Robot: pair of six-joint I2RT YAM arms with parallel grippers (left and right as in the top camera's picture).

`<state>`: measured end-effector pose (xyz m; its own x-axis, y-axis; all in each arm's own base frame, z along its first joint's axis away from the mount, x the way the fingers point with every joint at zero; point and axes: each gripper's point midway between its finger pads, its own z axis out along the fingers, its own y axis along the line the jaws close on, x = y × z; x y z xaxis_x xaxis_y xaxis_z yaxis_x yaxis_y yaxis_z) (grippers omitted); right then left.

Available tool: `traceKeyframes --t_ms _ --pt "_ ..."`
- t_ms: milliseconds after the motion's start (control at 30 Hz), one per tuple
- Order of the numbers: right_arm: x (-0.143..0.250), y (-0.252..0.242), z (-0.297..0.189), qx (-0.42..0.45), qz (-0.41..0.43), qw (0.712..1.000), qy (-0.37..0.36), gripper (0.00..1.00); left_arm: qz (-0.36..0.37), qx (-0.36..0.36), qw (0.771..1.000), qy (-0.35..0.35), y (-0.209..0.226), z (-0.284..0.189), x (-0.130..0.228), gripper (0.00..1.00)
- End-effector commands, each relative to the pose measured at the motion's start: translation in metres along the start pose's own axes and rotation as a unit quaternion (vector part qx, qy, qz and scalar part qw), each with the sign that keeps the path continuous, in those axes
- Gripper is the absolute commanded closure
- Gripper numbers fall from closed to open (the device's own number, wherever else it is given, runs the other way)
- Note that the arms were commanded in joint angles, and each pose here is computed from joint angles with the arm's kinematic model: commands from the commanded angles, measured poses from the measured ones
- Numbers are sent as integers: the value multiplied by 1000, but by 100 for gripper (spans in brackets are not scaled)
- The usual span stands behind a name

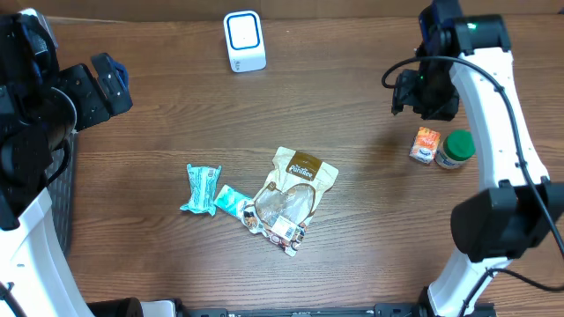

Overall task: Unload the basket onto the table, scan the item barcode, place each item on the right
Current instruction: 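Set the orange packet down by the jar and open right gripper, then move the right gripper over the large snack bag and lower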

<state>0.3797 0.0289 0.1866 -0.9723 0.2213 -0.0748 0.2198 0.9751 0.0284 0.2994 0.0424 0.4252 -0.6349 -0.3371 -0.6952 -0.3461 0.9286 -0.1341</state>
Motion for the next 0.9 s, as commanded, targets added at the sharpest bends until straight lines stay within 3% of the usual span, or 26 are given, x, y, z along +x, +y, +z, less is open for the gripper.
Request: traceKeyframes --t_ms 0,233,533,867 --pt "7 11 -12 -38 -10 999 4 36 -7 -5 1000 -6 2 -1 -3 1" --pt "21 45 5 -100 -26 994 37 40 -7 -5 1000 -6 2 -1 -3 1" --pt "80 86 67 -134 -65 979 137 56 -7 -5 1000 -6 2 -1 -3 0" --pt "135 165 97 -150 -141 968 142 59 -7 -5 1000 -6 2 -1 -3 0"
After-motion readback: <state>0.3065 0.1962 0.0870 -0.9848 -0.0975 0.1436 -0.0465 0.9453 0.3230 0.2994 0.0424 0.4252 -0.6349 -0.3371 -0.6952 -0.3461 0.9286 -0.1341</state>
